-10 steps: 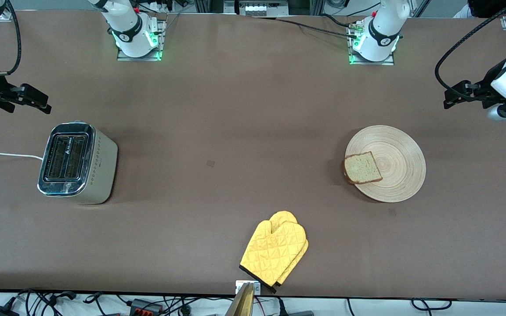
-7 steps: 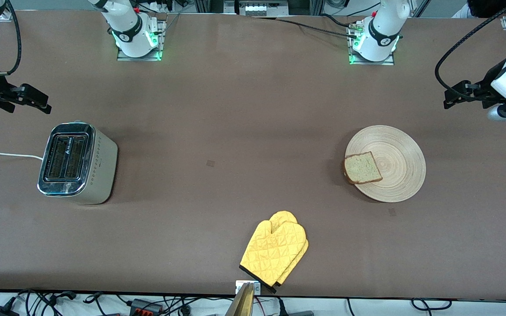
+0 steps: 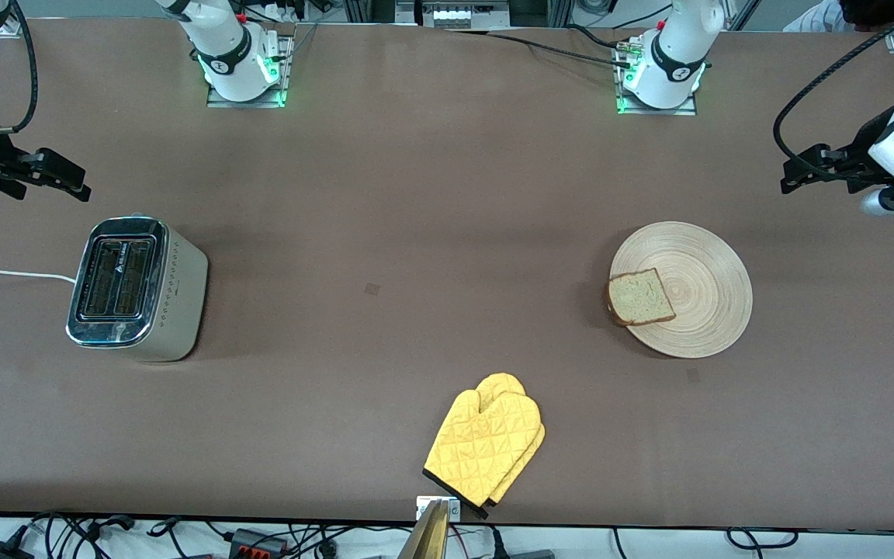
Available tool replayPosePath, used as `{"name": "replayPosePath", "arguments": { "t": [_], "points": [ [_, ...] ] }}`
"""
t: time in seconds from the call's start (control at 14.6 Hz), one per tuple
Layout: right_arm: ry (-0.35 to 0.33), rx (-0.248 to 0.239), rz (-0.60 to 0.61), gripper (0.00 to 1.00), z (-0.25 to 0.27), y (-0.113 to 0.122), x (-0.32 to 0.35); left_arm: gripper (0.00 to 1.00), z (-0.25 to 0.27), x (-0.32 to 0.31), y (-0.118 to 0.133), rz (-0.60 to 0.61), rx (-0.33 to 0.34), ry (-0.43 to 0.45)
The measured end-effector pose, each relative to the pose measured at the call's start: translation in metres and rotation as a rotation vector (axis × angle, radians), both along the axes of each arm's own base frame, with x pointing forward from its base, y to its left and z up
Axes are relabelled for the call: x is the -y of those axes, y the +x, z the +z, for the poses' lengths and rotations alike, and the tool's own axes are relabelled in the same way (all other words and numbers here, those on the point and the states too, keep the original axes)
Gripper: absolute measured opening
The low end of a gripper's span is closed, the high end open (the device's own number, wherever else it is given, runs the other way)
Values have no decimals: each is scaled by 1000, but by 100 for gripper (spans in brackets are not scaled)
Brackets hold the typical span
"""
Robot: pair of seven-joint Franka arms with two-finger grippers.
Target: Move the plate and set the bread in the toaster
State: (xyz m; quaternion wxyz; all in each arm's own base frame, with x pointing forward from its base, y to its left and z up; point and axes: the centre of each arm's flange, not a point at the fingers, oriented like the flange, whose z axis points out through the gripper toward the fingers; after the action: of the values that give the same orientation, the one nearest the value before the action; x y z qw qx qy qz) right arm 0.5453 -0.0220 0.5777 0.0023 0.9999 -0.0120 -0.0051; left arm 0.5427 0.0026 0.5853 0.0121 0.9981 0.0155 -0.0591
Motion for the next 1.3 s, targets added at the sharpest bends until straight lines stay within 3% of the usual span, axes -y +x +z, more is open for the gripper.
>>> {"name": "replayPosePath", "arguments": {
  "t": [0.48,0.68,0.96,1.3],
  "points": [
    [0,0,-1,100,0,0,1,100,-50,-76,16,59,-62,-133],
    [0,-2,-1,100,-1,0,0,100,-113,-126,29,43,-119,-271],
    [0,-4,-2,100,-2,0,1,100,-207,-174,37,108,-196,-421],
    [0,-3,-2,100,-2,-1,1,100,-304,-224,32,142,-188,-592]
  ]
}}
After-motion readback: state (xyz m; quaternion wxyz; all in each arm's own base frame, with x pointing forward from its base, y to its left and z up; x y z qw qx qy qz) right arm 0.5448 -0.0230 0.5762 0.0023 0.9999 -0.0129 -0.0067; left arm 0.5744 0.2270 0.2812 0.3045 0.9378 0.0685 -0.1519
